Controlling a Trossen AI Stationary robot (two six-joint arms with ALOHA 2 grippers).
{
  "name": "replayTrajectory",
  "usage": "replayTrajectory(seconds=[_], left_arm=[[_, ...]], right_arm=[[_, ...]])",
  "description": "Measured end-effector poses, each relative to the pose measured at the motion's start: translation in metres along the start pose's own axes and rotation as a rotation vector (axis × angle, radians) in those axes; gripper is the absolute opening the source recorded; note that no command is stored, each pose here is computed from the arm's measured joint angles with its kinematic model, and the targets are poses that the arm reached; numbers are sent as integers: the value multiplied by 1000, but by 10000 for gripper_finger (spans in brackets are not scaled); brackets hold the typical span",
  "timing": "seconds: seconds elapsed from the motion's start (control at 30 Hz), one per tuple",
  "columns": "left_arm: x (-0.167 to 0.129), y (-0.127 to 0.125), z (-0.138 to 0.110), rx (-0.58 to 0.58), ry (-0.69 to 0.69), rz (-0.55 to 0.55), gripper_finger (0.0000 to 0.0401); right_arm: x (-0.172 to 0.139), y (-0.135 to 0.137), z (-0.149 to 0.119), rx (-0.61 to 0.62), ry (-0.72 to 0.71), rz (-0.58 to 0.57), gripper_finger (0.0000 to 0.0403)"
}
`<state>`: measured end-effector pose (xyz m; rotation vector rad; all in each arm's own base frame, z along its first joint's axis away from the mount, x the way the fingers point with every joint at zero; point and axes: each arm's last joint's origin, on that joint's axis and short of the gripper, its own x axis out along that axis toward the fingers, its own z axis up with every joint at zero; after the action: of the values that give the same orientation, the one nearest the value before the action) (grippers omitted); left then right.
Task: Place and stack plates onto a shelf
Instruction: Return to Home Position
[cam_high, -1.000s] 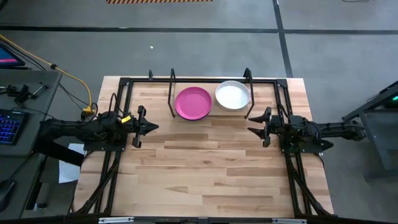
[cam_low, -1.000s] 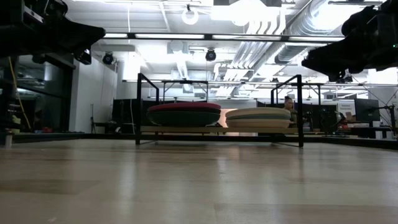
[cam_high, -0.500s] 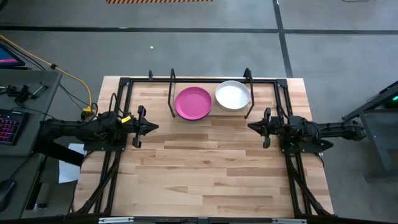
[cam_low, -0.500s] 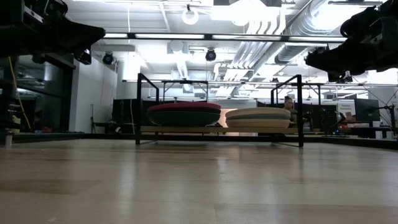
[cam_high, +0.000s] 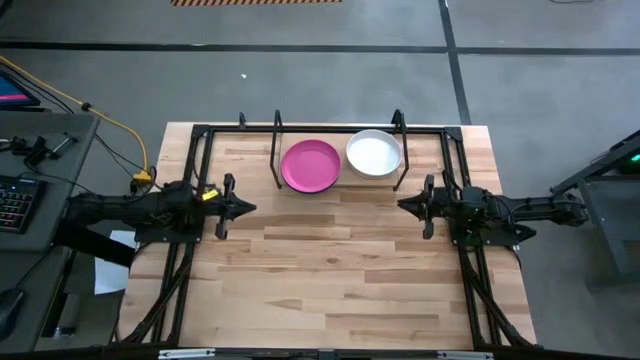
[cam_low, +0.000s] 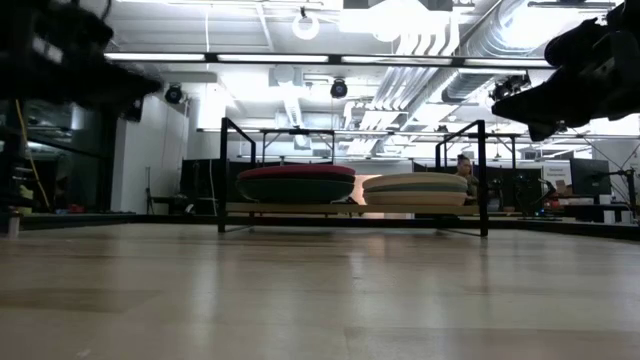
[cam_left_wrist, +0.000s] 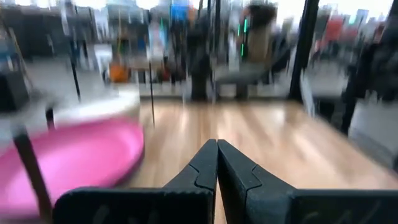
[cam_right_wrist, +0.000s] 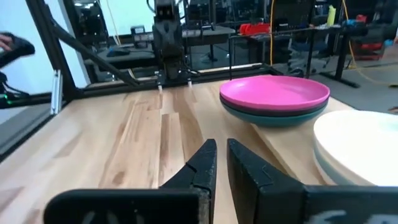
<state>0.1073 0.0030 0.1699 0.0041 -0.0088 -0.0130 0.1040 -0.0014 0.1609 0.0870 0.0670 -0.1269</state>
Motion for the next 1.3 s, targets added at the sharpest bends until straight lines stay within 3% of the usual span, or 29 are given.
replayTrajectory(seconds=[0.07, 0.3, 0.6, 1.3], left_arm=[[-3, 0, -11, -6, 105, 0, 1], [-8, 2, -5, 0, 34, 93, 1], [-10, 2, -1, 0, -11, 93, 1], [-10, 2, -2, 0, -2, 96, 1]], right_arm=[[0, 0, 0, 20, 1, 0, 25], [-1, 0, 1, 39, -6, 1, 25], [-9, 0, 18, 68, -207, 33, 25], [-9, 0, 14, 63, -171, 30, 25]])
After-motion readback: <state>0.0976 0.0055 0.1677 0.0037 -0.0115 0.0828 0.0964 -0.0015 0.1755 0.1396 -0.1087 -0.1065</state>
